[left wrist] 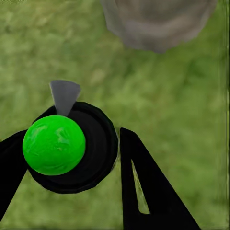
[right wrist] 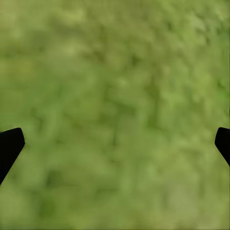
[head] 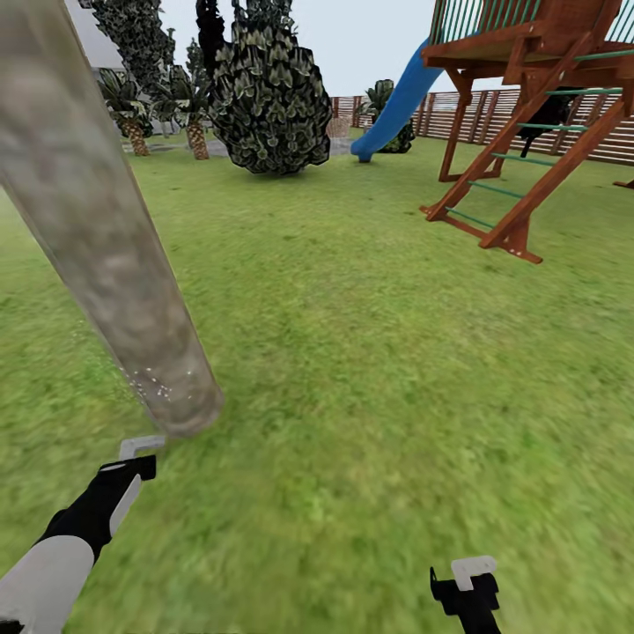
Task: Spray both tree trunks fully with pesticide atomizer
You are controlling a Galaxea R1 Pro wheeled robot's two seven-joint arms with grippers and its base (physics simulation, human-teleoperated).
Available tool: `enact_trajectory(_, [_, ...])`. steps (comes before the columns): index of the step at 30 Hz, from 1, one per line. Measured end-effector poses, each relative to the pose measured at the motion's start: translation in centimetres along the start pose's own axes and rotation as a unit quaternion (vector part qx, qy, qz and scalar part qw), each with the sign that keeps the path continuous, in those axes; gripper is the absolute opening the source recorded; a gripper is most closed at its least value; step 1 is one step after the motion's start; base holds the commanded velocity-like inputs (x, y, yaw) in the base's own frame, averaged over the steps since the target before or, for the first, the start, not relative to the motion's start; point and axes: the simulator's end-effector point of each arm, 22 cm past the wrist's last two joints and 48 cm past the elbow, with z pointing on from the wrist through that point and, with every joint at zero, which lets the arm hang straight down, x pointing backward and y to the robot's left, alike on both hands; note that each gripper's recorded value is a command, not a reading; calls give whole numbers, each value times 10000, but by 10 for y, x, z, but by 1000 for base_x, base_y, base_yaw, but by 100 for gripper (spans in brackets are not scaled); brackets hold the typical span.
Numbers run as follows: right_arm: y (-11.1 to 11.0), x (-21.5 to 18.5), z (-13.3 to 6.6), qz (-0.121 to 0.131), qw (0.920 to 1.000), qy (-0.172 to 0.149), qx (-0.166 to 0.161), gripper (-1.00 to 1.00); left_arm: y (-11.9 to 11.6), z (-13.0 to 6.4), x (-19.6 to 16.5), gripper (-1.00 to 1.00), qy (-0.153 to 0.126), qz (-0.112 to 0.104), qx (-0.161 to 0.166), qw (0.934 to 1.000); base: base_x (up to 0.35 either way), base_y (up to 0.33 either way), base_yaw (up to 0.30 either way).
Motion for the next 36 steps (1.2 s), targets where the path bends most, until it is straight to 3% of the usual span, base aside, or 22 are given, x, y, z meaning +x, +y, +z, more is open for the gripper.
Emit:
enact_trajectory(1, [0,0,0,-1,10000,0,3,100,-4,-1,-4,-100,-24,-8,25,10000,0,0,12])
enact_trajectory(3, [0,1,0,-9,10000,3,-5,100,-9,-7,-55,-100,-147,-80,116,9998,0,0,2])
enact_trajectory(6, [0,0,0,-9,10000,2,-6,100,-18,-11,-89,-100,-240,-96,468,9986,0,0,0])
enact_trajectory(8, [0,0,0,-10,10000,3,-7,100,-6,-14,-116,-100,-397,-102,517,9978,0,0,0])
enact_trajectory(11, [0,0,0,-8,10000,-1,-5,100,17,-17,-140,-100,-381,-115,397,9984,0,0,8])
enact_trajectory(14, [-1,0,0,-2,10000,0,3,100,25,-35,-174,-100,-643,-131,385,9971,20,-7,226])
enact_trajectory(18, [-1,0,0,-3,10000,-2,4,100,21,-48,-192,-100,-825,-120,425,9956,190,-149,265])
enact_trajectory(36, [-1,0,0,-9,10000,-3,-3,100,20,-48,-192,-100,-836,-144,407,9956,93,-264,16])
